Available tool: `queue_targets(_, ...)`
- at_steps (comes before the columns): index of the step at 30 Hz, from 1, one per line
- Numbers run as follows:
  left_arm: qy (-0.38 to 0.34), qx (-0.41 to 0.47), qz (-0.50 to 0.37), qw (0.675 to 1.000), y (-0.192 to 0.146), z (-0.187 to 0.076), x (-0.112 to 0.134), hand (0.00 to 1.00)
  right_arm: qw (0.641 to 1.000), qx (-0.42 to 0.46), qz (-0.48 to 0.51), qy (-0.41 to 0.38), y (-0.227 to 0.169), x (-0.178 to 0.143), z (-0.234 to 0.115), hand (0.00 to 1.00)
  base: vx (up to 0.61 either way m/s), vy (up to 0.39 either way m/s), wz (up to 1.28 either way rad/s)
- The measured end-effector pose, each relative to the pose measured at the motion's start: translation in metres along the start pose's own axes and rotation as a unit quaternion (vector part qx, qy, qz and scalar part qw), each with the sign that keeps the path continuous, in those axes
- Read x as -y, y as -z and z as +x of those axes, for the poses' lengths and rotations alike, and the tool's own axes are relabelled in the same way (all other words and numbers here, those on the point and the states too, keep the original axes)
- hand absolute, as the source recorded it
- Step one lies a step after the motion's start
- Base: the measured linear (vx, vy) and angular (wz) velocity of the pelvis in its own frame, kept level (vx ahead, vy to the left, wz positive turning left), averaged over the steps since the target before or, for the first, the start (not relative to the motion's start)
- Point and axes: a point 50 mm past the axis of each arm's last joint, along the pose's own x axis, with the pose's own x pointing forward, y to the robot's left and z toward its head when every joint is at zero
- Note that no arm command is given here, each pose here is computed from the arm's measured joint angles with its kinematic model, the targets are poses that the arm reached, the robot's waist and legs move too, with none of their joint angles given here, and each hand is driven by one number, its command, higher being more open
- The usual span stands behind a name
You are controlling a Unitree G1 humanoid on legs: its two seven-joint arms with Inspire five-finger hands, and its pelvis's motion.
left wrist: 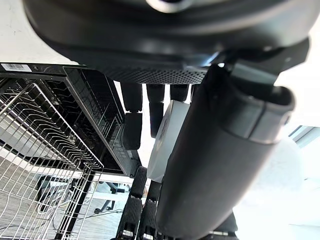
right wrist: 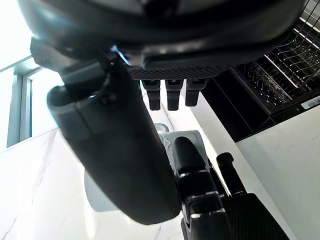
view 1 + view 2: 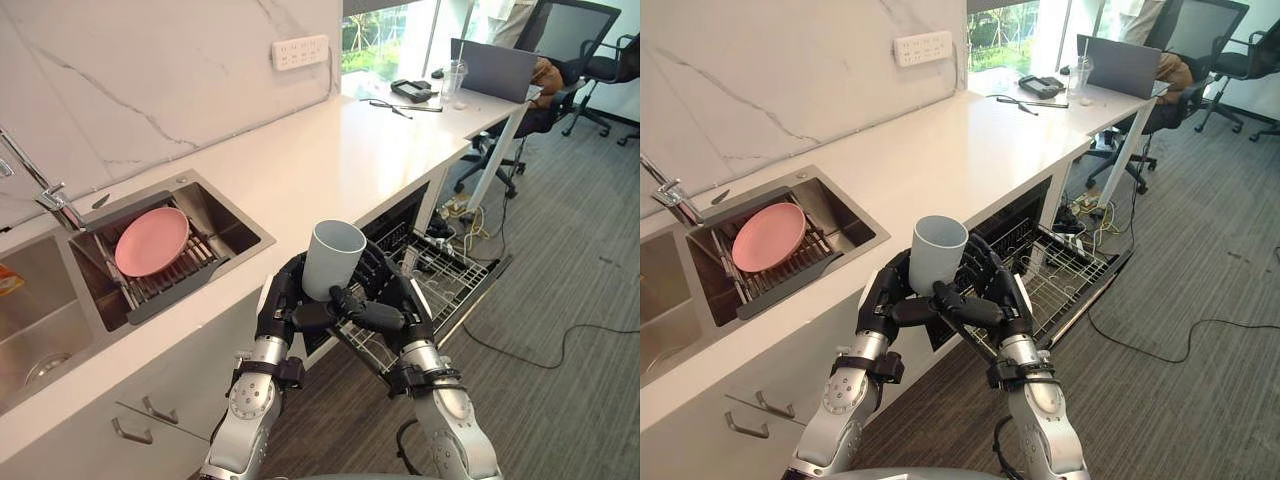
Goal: Walk over to the sink, pick up the cup, carry it to the dishwasher, place the cup inside the dishwasher, then close the dishwasher door
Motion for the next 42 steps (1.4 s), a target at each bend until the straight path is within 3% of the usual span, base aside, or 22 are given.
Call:
queue_targets(14,0.008,-0.045,-0.007,0.999,0.021,-0.003,0.003,0.30,1.000,-0.006,-0.007,-0.002,0.002,-0.004,0.001,0.90,-0.01,-0.008,0.01)
queue_targets(31,0.015,-0.047,0.025,0.998,0.022,-0.004,0.001,0.30,0.999,-0.006,-0.036,-0.011,0.002,-0.007,0.002,0.90,0.00,-0.001,0.00)
queue_targets(32,0.017,-0.048,0.028,0.998,0.022,-0.004,0.001,0.30,0.999,-0.007,-0.040,-0.012,0.002,-0.007,0.002,0.30,0.00,0.000,0.00)
queue_targets(42,0.025,-0.049,0.049,0.997,0.022,-0.005,-0.002,0.30,0.997,-0.018,-0.074,-0.011,0.003,0.001,0.007,0.30,0.00,0.000,0.00)
